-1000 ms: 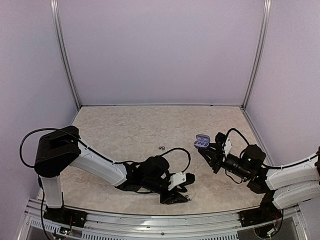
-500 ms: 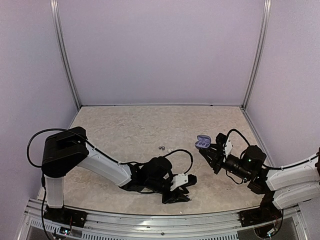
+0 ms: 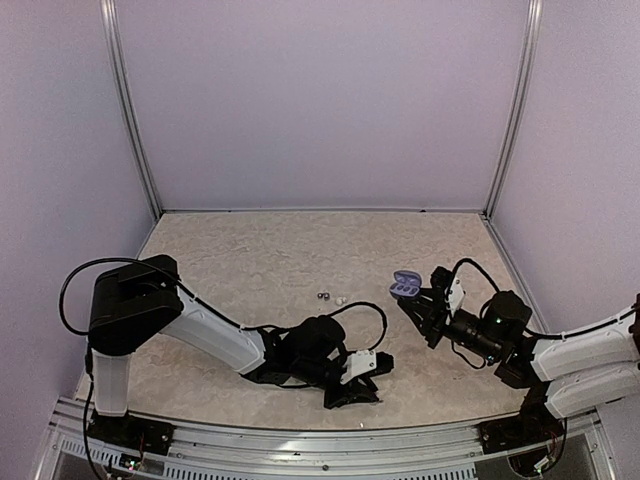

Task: Insert the wireless bluetooth earbuds into the charging case
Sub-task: Pick up the right earbud from the center of the board.

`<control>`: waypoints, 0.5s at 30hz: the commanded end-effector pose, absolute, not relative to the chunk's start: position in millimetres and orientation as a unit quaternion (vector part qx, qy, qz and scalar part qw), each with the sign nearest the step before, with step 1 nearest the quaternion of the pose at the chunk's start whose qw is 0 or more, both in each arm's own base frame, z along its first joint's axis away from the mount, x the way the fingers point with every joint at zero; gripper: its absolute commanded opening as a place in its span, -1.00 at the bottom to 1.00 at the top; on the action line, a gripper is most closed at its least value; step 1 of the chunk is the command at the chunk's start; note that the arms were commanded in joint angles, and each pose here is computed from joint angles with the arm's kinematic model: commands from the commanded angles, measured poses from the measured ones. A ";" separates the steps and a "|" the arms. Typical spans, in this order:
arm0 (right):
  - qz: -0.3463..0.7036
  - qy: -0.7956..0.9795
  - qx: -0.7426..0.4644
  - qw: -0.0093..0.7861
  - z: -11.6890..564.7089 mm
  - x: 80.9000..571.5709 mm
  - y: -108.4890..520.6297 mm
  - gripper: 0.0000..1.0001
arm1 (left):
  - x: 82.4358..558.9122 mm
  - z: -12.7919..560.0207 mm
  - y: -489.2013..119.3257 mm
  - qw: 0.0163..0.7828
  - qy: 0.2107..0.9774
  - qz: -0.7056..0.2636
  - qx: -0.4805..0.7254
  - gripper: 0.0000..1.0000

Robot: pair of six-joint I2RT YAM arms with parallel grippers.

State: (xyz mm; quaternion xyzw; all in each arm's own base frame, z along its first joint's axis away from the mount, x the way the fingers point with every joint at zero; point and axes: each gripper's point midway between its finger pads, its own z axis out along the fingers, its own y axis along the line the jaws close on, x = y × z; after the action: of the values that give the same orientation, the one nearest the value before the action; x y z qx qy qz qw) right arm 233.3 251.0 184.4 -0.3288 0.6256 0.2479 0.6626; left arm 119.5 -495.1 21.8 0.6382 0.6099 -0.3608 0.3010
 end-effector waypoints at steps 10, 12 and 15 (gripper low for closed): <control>0.246 0.575 -0.367 0.688 192.4 222.5 254.4 -1.00 | 142.5 87.4 -471.5 0.351 0.625 -0.368 0.592 -0.65; 0.250 0.558 -0.382 0.693 195.2 216.5 256.6 -1.00 | 150.0 104.4 -464.1 0.368 0.630 -0.364 0.579 -0.65; 0.260 0.529 -0.412 0.695 197.9 204.9 262.6 -1.00 | 163.5 141.1 -454.4 0.403 0.635 -0.361 0.552 -0.65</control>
State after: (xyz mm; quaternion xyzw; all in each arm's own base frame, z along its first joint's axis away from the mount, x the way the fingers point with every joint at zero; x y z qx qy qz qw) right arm 219.5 257.8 185.3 -0.3763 0.5829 0.2498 0.6755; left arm 145.8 -464.6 94.0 0.5898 0.6278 -0.3625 0.3558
